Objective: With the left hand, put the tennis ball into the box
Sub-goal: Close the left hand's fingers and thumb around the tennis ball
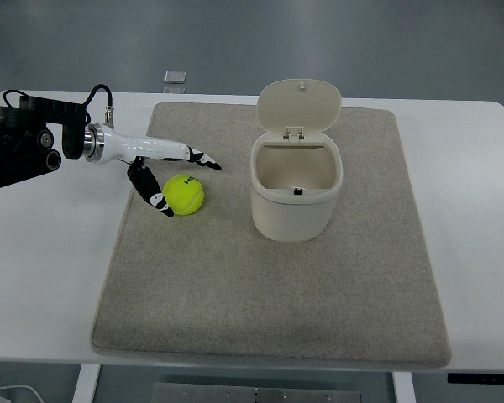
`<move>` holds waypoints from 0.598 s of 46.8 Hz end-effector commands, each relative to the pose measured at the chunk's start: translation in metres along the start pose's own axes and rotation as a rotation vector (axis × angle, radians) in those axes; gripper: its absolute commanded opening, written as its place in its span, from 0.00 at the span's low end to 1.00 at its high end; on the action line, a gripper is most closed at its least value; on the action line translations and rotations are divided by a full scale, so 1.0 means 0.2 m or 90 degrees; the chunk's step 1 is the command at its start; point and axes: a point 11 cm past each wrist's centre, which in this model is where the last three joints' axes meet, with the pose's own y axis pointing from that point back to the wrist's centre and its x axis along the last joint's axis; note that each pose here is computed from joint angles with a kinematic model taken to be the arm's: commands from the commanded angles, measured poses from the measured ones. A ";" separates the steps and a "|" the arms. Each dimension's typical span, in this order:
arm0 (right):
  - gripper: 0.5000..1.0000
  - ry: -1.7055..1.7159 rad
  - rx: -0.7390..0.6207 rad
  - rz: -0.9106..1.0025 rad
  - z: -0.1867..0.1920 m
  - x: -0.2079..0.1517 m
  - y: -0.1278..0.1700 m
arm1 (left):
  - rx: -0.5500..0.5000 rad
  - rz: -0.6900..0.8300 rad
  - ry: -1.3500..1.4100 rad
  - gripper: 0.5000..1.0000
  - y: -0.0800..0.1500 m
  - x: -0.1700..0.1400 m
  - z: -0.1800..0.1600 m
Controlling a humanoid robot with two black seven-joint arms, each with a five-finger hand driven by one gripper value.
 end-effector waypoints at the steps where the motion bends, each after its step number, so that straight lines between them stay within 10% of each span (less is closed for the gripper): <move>1: 0.88 0.000 0.000 0.000 0.00 0.00 0.00 | 0.000 0.001 -0.001 0.98 0.00 0.00 0.00; 28: 0.88 0.000 0.001 -0.001 0.00 0.00 0.00 | -0.004 -0.015 -0.026 0.98 -0.03 -0.04 0.01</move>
